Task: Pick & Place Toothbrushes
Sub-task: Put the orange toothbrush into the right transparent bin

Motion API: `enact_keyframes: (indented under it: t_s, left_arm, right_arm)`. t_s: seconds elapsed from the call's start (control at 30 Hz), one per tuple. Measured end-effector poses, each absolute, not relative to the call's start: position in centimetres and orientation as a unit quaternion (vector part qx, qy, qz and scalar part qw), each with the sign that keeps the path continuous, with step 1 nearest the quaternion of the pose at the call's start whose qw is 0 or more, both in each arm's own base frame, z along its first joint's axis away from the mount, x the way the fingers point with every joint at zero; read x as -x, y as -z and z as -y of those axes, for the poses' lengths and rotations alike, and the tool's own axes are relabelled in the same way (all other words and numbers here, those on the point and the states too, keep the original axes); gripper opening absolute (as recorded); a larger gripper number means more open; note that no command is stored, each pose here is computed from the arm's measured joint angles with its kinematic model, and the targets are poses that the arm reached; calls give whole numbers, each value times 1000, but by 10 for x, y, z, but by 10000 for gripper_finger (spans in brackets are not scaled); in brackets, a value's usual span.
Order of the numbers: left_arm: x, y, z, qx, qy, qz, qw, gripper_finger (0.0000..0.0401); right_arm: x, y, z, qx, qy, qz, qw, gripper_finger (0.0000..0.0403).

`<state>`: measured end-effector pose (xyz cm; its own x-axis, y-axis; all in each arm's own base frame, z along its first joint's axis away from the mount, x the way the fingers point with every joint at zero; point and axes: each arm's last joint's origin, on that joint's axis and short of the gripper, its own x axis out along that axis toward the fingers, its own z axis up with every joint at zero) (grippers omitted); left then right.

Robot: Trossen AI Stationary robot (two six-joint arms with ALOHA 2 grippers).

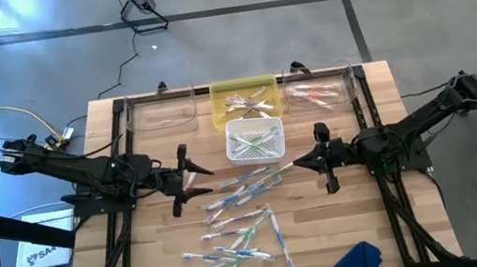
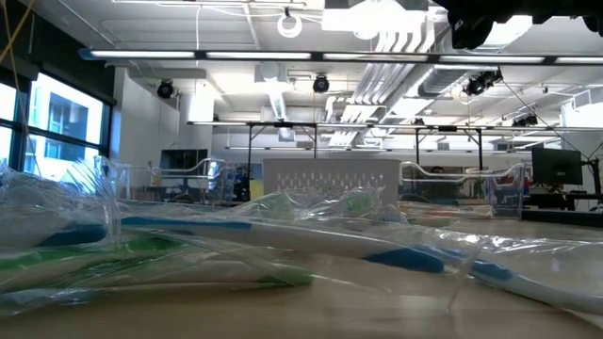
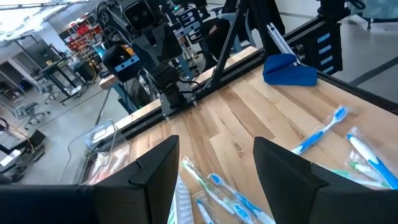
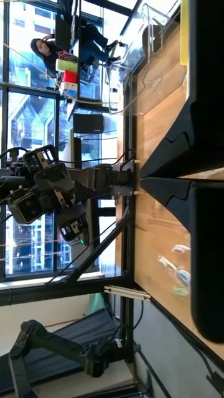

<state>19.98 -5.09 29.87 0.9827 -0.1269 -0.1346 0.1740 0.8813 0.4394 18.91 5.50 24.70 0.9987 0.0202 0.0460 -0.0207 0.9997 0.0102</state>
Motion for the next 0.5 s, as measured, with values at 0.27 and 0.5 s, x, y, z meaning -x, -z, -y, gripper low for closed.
enact_keyframes:
  t_s: [0.27,0.5]
  left_arm:
    - [-200,-298,51,-231,78,-52,968,200]
    - [-200,-298,51,-231,78,-52,968,200]
  right_arm:
    - [-189,-247,-55,-5,-10,23,1000,2]
    - [-189,-247,-55,-5,-6,23,1000,2]
